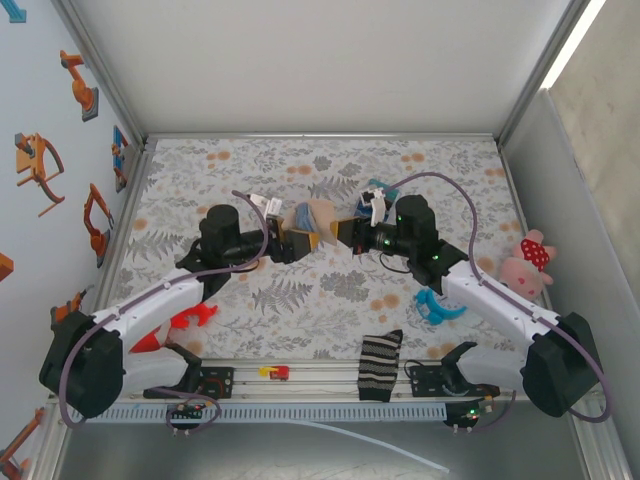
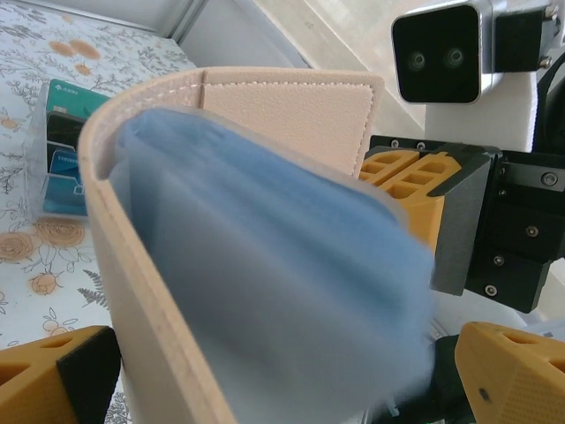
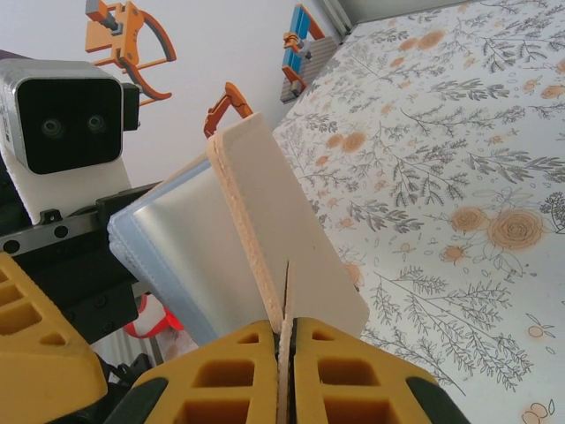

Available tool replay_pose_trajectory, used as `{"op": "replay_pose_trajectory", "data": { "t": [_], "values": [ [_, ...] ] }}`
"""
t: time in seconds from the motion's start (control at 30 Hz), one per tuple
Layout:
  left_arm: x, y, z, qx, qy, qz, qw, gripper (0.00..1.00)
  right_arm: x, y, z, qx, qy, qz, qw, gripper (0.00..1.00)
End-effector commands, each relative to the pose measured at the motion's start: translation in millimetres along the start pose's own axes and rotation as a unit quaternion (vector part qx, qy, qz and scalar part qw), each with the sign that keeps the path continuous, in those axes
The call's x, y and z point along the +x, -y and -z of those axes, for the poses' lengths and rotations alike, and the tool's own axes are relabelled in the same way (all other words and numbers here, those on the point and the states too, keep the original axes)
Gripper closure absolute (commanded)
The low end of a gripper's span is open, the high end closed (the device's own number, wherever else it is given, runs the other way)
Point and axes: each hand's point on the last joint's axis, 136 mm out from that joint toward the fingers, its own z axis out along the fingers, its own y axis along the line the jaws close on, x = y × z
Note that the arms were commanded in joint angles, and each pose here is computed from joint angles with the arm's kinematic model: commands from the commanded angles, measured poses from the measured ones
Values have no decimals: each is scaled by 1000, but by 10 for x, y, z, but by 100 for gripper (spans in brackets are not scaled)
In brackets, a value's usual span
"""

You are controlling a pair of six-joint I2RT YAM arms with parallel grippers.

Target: Take the credit cards out of the card holder

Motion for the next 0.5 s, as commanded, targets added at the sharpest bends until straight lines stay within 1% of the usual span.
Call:
{"op": "replay_pose_trajectory", "data": {
  "t": [0.0, 0.1, 0.17, 0.33, 0.47],
  "values": [
    [-124, 137, -60, 18, 6, -15, 1000, 6, -219, -163, 38, -14, 30, 15, 999, 100],
    [-125, 159, -81, 21, 2, -15, 1000, 21, -218, -154, 42, -11, 31, 16, 999, 100],
    [-133, 172, -76, 22, 2, -17, 1000, 27, -208, -142, 49, -7, 30, 17, 999, 100],
    [-115, 193, -43, 19, -2, -21, 1000, 35, -211, -85, 74, 12, 33, 16, 999, 100],
    [-97, 194, -33, 17, -7, -24, 1000, 42, -224, -102, 66, 7, 34, 14, 999, 100]
  ]
}}
